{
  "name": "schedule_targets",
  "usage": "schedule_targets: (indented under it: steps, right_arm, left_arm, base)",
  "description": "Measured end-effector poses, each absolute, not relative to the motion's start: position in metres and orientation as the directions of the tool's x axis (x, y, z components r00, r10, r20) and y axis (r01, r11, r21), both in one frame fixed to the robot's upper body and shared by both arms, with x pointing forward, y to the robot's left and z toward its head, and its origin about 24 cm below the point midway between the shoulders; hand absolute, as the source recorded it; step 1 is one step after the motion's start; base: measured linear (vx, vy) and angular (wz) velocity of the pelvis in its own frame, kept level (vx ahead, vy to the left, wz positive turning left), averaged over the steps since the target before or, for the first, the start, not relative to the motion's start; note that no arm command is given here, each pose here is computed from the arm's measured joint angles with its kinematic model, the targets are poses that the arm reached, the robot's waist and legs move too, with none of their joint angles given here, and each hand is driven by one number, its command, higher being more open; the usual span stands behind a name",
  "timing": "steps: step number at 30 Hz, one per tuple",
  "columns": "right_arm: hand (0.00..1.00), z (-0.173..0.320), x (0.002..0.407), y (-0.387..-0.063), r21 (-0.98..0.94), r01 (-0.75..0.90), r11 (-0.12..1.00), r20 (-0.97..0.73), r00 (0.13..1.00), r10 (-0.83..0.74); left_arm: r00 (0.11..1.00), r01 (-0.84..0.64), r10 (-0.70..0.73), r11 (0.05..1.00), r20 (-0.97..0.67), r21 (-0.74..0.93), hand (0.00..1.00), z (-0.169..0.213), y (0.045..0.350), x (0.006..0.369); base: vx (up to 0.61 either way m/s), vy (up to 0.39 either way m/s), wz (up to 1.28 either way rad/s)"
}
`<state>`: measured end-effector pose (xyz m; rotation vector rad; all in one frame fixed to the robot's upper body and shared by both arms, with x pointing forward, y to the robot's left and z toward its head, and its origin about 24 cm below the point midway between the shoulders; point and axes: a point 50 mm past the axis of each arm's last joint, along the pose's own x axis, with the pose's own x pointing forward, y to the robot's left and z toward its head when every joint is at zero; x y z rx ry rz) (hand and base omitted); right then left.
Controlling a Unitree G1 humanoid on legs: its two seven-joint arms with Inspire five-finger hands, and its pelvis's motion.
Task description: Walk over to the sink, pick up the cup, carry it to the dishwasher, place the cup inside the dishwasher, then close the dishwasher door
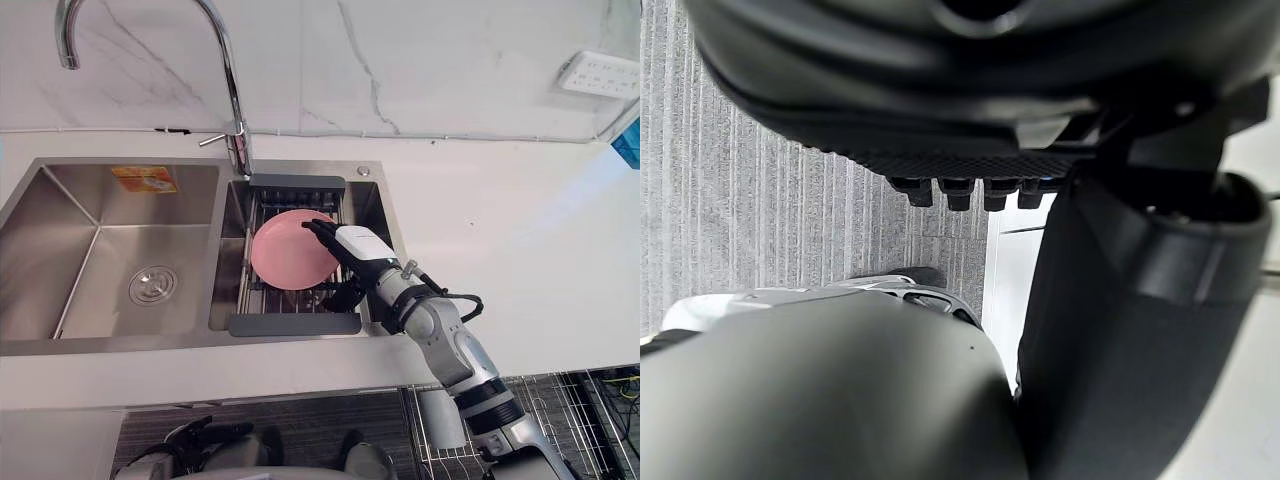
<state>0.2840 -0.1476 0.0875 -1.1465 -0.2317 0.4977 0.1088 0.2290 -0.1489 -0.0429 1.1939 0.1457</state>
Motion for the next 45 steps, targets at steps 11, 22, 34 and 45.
schedule_targets:
  steps: [11,22,34,45]
  right_arm:
    - [1.00,0.076,0.293,-0.149,-0.908,-0.164,0.386,0.002,0.919,0.394]
    - [1.00,0.065,0.298,-0.152,-0.907,-0.087,0.413,0.043,0.954,0.296]
    - [1.00,0.064,0.306,-0.156,-0.895,-0.005,0.447,0.105,0.969,0.221]
    - [1.00,0.066,0.308,-0.162,-0.814,0.078,0.575,0.175,0.978,0.115]
  left_arm:
    - [0.364,-0.112,0.076,0.993,-0.928,0.037,1.00,-0.148,0.227,0.111]
    - [0.369,-0.094,0.055,0.995,-0.928,0.021,1.00,-0.148,0.223,0.112]
    - [0.386,-0.056,0.037,0.998,-0.922,0.017,1.00,-0.147,0.221,0.113]
    - [0.389,-0.062,0.029,0.998,-0.921,0.006,1.00,-0.147,0.219,0.113]
  base:
    - [-0.03,-0.011,0.09]
    - [-0.03,0.008,0.08]
    - [-0.04,-0.019,0.08]
    - [-0.01,-0.006,0.01]
